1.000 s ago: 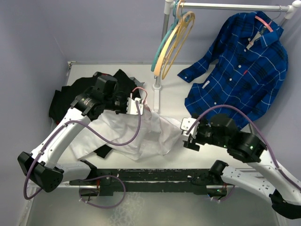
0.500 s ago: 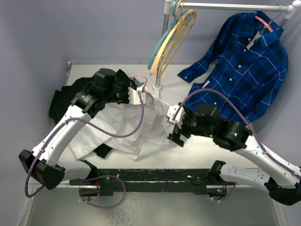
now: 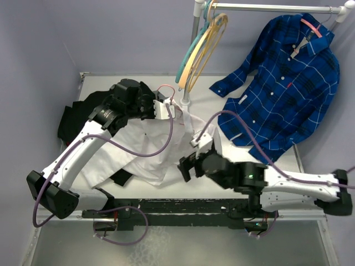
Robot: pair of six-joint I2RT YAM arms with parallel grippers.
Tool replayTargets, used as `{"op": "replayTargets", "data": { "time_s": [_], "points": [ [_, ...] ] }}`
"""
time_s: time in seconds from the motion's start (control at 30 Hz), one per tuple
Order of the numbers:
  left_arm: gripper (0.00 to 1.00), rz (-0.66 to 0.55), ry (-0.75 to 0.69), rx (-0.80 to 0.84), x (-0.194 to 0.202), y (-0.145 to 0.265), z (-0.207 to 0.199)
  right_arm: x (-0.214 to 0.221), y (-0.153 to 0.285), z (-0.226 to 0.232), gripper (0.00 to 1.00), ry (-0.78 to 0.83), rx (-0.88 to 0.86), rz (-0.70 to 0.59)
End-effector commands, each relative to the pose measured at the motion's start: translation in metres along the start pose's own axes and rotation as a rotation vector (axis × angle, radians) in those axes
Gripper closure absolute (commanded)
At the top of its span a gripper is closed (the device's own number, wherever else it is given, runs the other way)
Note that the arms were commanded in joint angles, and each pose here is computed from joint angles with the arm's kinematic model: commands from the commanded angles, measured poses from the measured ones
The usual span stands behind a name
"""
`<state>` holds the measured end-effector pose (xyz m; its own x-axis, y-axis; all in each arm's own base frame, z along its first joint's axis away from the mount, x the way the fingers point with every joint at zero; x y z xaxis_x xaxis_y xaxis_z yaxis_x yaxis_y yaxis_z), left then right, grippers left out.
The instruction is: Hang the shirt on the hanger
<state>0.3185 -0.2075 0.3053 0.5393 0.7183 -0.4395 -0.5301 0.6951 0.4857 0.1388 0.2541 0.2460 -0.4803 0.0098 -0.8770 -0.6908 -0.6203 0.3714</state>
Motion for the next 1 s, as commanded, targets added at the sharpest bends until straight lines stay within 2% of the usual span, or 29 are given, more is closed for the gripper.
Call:
{"op": "replayTargets", "data": {
  "time_s": [0.0, 0.17, 0.27, 0.43, 0.73, 0.97],
  "points": [
    [1.0, -0.034, -0.007, -0.092, -0.011, 0.006, 0.026, 0.023, -0.016, -0.025, 0.0, -0.007, 0.37, -0.068],
    [1.0, -0.018, -0.007, -0.089, -0.006, 0.003, 0.023, 0.036, -0.008, -0.06, 0.0, 0.015, 0.643, -0.104],
    [1.0, -0.015, -0.007, -0.081, -0.005, 0.004, 0.02, 0.029, 0.009, -0.078, 0.0, -0.014, 0.711, -0.168],
    [1.0, -0.012, -0.009, -0.07, -0.003, 0.0, 0.017, 0.017, 0.024, -0.086, 0.0, -0.042, 0.681, -0.21],
    [1.0, -0.023, -0.004, -0.059, -0.004, -0.001, 0.015, 0.028, 0.016, -0.079, 0.0, -0.112, 0.521, -0.21],
    [1.0, -0.047, 0.0, -0.04, -0.009, 0.001, 0.012, 0.036, 0.0, -0.073, 0.0, -0.068, 0.553, -0.19]
  ]
}}
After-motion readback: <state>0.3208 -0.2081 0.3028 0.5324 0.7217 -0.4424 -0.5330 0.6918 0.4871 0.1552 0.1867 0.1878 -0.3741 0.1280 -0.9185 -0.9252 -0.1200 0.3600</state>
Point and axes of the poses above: each gripper's point midway between its finger pads, its own y axis back along the fingers, its own z axis along the line the jaws close on, x = y × z, the point moved 2 cm from there along y, back along the fingers, and after that the axes turned 12 degrees about -y, right-handed, at the moved point
